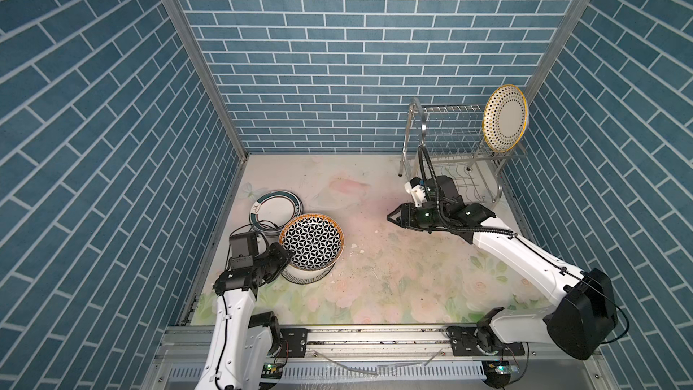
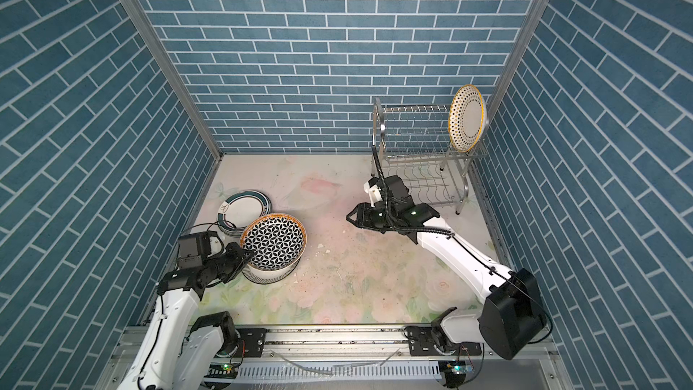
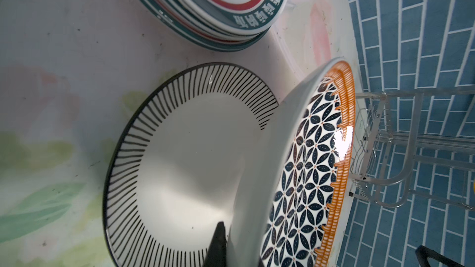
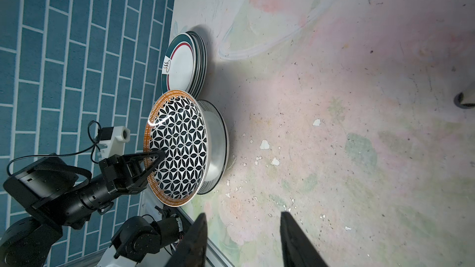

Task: Unload the plates from the dish rack
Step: Place the plate on the plate.

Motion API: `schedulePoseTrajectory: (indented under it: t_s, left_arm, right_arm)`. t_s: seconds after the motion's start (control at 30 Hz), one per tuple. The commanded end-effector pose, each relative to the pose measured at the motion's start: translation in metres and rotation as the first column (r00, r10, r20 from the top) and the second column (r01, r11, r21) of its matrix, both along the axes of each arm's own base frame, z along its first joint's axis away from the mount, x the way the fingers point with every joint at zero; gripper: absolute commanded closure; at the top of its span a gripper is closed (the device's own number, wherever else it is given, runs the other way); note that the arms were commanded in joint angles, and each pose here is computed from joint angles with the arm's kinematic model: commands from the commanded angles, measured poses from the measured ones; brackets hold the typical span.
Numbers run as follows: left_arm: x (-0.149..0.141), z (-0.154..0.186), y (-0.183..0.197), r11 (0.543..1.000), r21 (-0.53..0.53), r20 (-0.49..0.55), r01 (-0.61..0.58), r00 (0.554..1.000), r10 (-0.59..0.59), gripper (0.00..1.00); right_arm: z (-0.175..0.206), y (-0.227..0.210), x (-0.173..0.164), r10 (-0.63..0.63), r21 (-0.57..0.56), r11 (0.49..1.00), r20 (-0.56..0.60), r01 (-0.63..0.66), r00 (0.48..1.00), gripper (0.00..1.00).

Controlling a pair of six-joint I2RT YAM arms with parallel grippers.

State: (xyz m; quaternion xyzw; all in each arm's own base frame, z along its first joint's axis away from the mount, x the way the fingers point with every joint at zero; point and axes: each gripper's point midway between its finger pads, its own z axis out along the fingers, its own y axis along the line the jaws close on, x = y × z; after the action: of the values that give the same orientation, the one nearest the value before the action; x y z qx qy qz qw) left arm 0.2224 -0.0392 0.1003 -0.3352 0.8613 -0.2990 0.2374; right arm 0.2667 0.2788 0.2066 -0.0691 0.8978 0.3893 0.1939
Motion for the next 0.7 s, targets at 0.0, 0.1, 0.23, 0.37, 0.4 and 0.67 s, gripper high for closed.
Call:
schedulePoseTrajectory:
  t_s: [0.0, 0.1, 0.23, 0.37, 0.4, 0.67]
  left_arm:
    - [0.012, 0.015, -0.002, 1.000, -0.018, 0.084, 0.008, 0.996, -0.007, 1.00]
    - [0.011, 0.010, -0.001, 1.000, -0.018, 0.074, 0.006, 0.997, -0.005, 1.00]
    - [0.010, 0.005, 0.001, 1.000, -0.014, 0.065, 0.001, 0.998, 0.000, 1.00]
    - [0.010, 0.000, 0.002, 1.000, -0.017, 0.053, -0.004, 0.999, 0.005, 1.00]
    - [0.010, -0.002, 0.002, 1.000, -0.019, 0.051, -0.006, 0.999, 0.007, 1.00]
    - [0.005, -0.009, 0.003, 0.999, -0.023, 0.026, -0.025, 0.999, 0.026, 1.00]
  right_arm:
    - [-0.003, -0.003, -0.006, 0.029, 0.001, 1.000, 0.017, -0.029, 0.999, 0.53]
    - [-0.003, -0.002, -0.006, 0.031, 0.005, 0.999, 0.015, -0.031, 0.999, 0.53]
    - [-0.004, 0.000, -0.005, 0.035, 0.007, 0.999, 0.012, -0.035, 0.999, 0.53]
    - [-0.005, 0.000, -0.006, 0.038, 0.011, 0.999, 0.012, -0.038, 0.999, 0.53]
    - [-0.006, 0.000, -0.006, 0.041, 0.013, 0.999, 0.011, -0.041, 0.999, 0.53]
    - [0.002, 0.000, -0.009, 0.045, 0.032, 0.998, 0.028, -0.045, 0.999, 0.53]
